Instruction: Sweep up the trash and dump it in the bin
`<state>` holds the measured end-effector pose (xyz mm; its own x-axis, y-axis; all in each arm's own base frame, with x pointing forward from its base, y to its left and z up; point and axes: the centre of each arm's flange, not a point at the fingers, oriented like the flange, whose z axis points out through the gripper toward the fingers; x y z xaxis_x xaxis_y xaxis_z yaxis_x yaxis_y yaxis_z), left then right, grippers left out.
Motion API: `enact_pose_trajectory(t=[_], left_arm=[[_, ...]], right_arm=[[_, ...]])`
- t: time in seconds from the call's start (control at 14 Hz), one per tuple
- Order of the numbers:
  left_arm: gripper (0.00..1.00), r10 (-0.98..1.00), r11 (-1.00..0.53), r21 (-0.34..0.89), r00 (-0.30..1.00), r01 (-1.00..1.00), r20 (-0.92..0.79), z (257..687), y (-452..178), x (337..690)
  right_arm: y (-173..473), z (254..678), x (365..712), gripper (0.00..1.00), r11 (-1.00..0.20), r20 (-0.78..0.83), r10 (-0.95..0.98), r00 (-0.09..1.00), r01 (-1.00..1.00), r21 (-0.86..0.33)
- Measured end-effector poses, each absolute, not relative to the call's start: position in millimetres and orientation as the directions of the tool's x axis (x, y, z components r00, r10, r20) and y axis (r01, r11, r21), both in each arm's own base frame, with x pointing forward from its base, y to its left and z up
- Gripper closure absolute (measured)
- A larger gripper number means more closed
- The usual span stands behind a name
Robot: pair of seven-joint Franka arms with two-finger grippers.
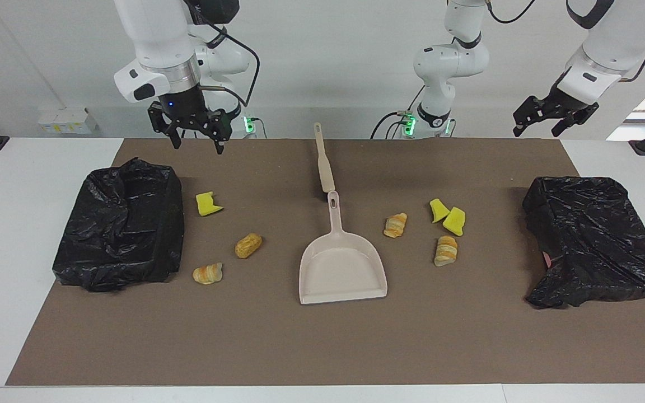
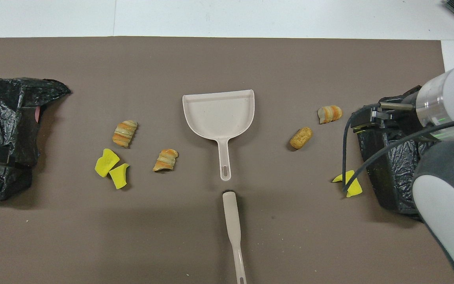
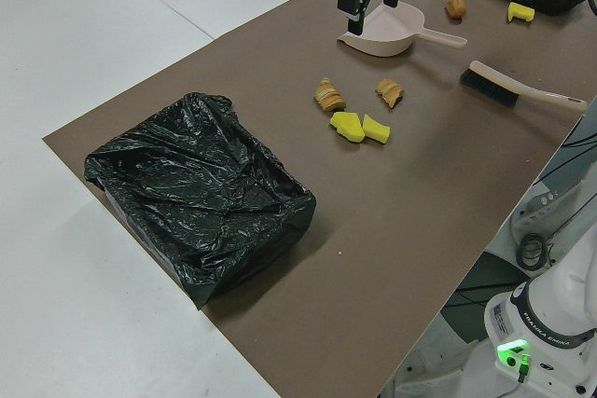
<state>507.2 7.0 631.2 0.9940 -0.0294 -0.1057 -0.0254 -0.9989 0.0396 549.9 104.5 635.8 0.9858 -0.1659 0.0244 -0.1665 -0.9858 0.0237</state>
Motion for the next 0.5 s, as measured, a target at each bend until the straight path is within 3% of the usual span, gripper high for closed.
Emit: enact_pose_trajectory(t=[0.5], left_arm=[[0.00, -0.058, -0.998, 0.042, 0.993, -0.054, -0.106, 631.0, 8.0, 507.0]], right_arm=[[99.7, 632.9, 550.6, 0.00, -0.984, 0.018, -0.174, 0.984, -0.175, 0.026]])
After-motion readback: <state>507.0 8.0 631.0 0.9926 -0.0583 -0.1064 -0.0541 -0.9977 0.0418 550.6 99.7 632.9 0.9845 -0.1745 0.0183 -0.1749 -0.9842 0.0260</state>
